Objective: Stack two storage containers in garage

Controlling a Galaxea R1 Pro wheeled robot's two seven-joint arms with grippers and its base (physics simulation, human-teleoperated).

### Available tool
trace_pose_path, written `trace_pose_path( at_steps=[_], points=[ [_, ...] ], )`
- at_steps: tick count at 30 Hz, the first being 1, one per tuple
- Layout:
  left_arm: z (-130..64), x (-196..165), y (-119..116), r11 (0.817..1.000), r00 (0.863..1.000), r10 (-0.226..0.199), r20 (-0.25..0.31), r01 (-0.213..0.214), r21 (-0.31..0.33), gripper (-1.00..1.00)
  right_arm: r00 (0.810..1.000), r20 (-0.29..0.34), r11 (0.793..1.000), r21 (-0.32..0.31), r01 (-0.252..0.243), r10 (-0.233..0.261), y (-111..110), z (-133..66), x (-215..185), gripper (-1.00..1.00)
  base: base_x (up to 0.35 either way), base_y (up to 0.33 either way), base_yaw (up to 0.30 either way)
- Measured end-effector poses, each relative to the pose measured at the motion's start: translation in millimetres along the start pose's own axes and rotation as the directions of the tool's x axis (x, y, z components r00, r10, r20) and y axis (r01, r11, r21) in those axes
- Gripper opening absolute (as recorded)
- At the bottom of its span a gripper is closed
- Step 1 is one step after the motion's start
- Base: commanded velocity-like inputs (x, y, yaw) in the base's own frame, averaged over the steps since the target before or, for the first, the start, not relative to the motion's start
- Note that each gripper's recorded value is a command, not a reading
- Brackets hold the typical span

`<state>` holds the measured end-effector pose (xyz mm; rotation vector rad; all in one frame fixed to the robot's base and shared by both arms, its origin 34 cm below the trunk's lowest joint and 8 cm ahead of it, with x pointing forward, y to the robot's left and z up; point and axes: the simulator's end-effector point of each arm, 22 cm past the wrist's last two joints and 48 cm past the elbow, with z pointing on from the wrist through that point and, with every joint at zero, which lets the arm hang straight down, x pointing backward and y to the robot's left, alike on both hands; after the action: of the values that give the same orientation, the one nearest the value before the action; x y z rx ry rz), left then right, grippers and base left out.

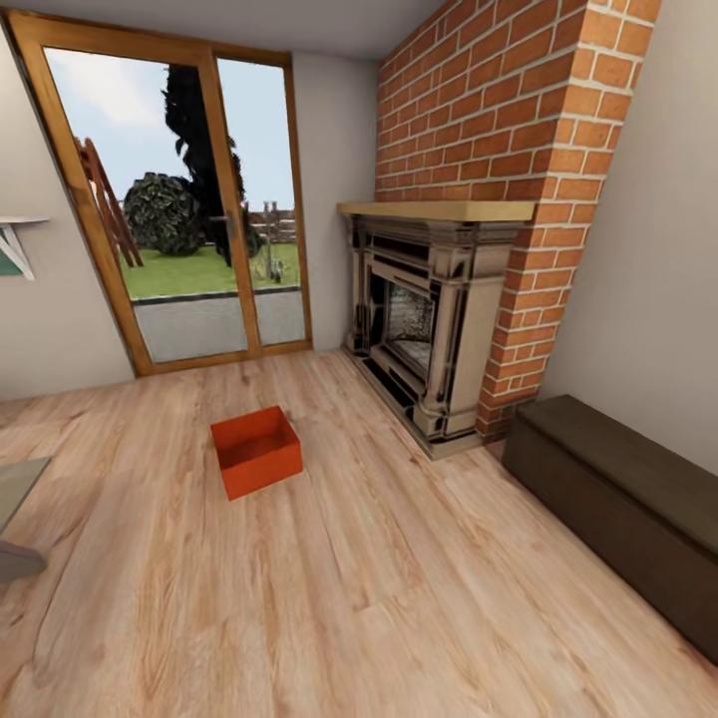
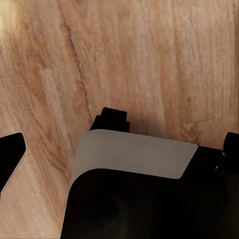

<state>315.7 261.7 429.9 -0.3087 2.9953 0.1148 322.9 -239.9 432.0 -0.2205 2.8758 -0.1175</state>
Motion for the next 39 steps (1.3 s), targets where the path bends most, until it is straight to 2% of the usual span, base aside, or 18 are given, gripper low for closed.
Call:
trace_pose_path(
  at_steps=[12, 39],
  points=[
    [0.0, -0.2, 0.3, 1.000, 1.000, 0.000, 0.000, 0.000, 0.000, 1.00, 1.000, 0.000, 1.000, -0.001, 0.002, -0.002, 1.0, -0.1, -0.1, 1.00, 0.322, 0.000, 0.023],
    [0.0, 0.3, -0.2, 1.000, 1.000, 0.000, 0.000, 0.000, 0.000, 1.00, 1.000, 0.000, 1.000, 0.000, 0.003, -0.003, 0.1, 0.0, -0.1, 1.00, 0.322, 0.000, 0.265]
  ],
)
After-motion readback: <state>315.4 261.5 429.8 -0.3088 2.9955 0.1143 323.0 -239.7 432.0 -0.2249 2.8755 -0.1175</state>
